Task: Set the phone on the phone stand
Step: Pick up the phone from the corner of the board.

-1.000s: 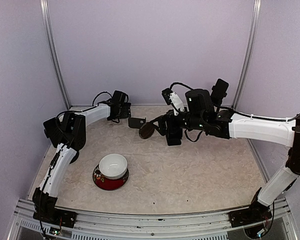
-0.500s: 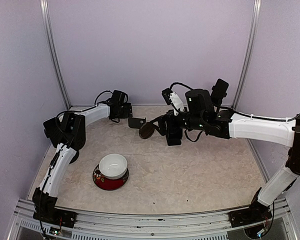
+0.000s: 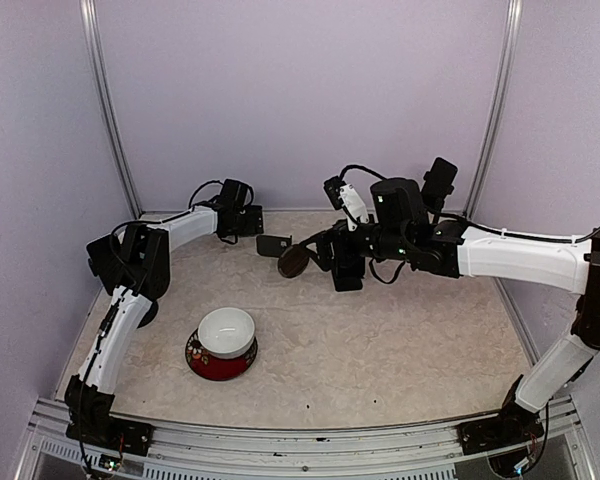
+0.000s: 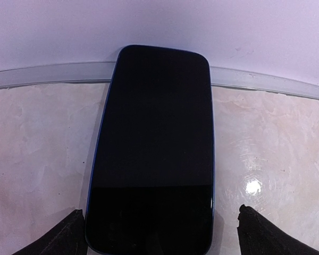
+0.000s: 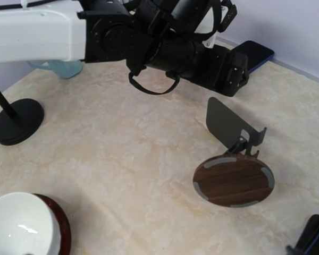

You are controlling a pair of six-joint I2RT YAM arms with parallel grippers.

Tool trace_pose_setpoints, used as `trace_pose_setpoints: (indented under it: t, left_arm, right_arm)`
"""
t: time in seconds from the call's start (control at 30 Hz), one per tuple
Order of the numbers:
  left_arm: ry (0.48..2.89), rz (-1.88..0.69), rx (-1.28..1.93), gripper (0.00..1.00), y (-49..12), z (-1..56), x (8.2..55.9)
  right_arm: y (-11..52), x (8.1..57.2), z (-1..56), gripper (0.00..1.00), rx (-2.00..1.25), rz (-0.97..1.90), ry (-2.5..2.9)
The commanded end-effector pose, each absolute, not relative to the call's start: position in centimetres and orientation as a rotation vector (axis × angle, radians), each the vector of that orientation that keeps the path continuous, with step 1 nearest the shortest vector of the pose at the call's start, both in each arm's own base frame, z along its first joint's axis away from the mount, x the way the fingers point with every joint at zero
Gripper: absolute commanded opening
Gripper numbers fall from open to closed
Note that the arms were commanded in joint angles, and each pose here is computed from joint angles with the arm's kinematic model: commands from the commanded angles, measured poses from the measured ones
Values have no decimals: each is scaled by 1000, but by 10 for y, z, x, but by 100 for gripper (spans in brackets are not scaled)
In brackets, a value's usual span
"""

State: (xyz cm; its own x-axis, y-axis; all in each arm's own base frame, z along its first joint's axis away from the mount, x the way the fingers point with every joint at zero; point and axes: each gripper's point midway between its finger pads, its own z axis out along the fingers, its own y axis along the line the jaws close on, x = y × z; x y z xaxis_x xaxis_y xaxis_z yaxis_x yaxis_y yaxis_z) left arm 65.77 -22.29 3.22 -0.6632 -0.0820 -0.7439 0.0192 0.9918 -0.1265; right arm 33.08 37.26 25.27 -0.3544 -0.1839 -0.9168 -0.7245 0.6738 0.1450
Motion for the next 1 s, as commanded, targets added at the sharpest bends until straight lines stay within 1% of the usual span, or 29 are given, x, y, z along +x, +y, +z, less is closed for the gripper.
trace_pose_setpoints:
  t: [0.0, 0.13, 0.27, 0.53, 0.67, 0.8, 0.97]
  left_arm:
    - [2296, -175, -31, 95, -222, 31, 660]
    - [2310, -175, -8, 97, -224, 28, 658]
    - [2332, -156, 5, 92, -222, 21, 654]
    - [2354, -110, 13, 93, -215, 17, 649]
    - [2383, -74, 47, 96, -213, 9, 643]
    - [2424, -46, 64, 96, -208, -4, 636]
    - [2430, -32, 58, 94, -204, -3, 634]
  right_arm:
    - [371, 330, 262, 100, -693, 693, 1866]
    - [370, 330, 262, 100, -690, 693, 1864]
    - [371, 330, 260, 100, -691, 694, 1867]
    - [373, 330, 261, 100, -693, 698, 1864]
    - [373, 331, 262, 100, -691, 701, 1861]
    - [374, 331, 261, 100, -689, 702, 1864]
    - [378, 331, 260, 100, -697, 707, 1867]
